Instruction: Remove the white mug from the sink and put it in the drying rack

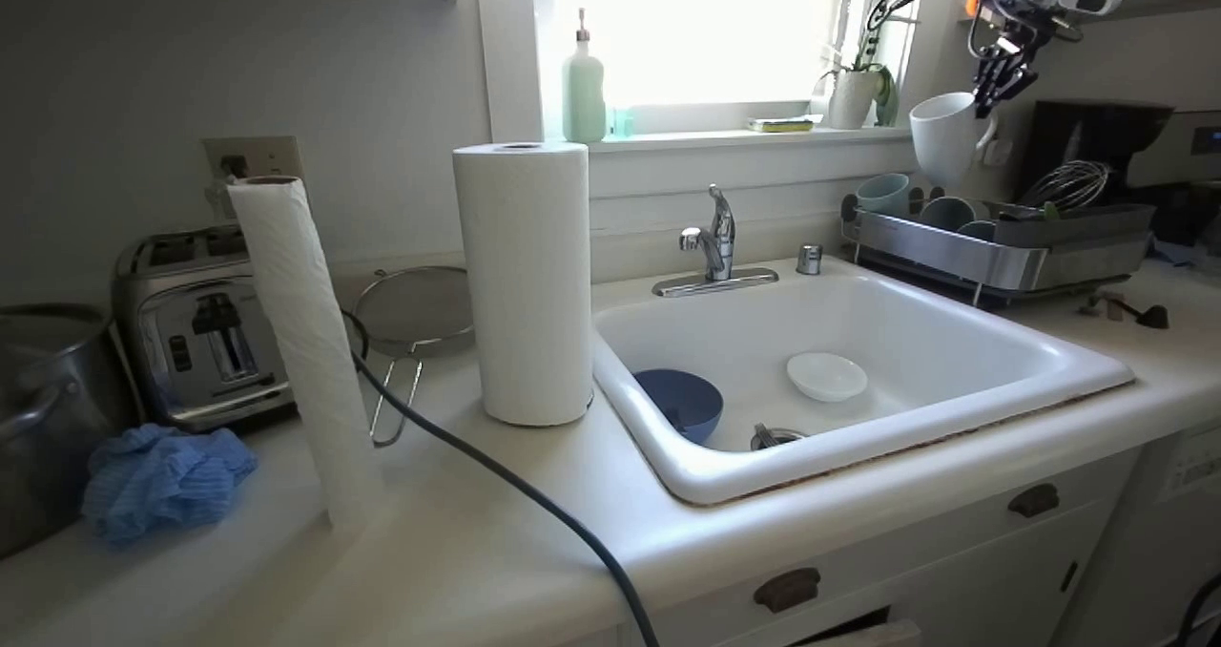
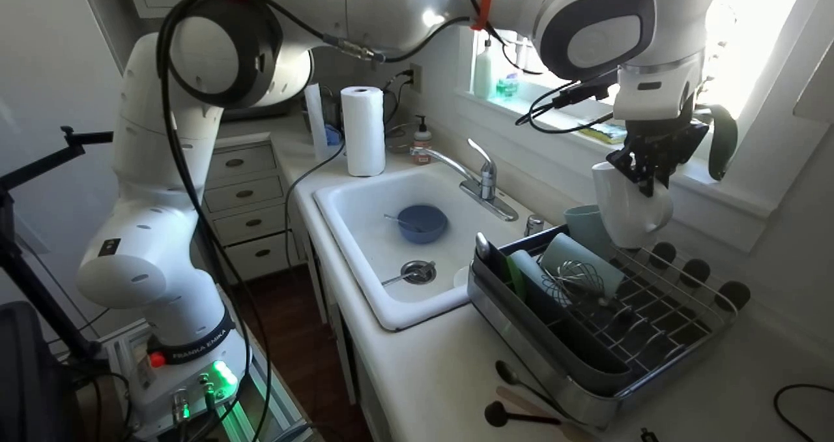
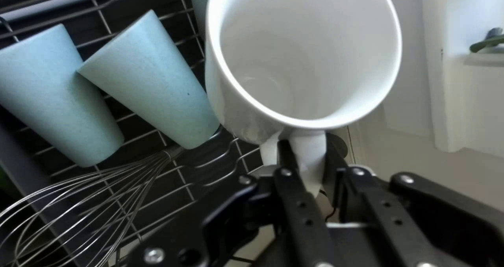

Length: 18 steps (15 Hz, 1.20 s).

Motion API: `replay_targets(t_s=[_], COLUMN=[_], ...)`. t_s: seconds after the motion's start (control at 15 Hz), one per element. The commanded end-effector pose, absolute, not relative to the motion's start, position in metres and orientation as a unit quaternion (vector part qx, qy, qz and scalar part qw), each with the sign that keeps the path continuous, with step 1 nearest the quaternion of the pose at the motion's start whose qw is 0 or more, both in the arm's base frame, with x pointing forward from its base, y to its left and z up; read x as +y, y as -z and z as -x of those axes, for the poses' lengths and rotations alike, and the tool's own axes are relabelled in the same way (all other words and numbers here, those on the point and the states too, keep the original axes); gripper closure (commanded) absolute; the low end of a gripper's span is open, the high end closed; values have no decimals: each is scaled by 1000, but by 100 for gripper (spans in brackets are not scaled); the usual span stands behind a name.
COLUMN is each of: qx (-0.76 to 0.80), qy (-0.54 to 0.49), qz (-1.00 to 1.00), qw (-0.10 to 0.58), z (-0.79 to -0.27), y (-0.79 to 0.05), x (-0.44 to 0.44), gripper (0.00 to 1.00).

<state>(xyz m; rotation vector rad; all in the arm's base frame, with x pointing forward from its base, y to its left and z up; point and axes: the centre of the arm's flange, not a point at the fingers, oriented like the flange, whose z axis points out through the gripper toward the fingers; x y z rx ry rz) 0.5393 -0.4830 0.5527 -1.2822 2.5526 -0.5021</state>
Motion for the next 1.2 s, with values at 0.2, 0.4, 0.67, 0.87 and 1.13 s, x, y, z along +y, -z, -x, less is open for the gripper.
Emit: replay_targets(t_s=[0.2, 0.4, 0.67, 0.87, 1.13], qx=[888, 892, 895, 893, 883], qy=[220, 235, 257, 270, 282], qz=[397, 384, 366, 360, 371], qw=[73, 48, 10, -17, -50], z=[-557, -564, -571, -578, -594], y=[-525, -510, -497, -487, -469], x=[-500, -504, -507, -505, -494], gripper=[95, 95, 95, 95, 95])
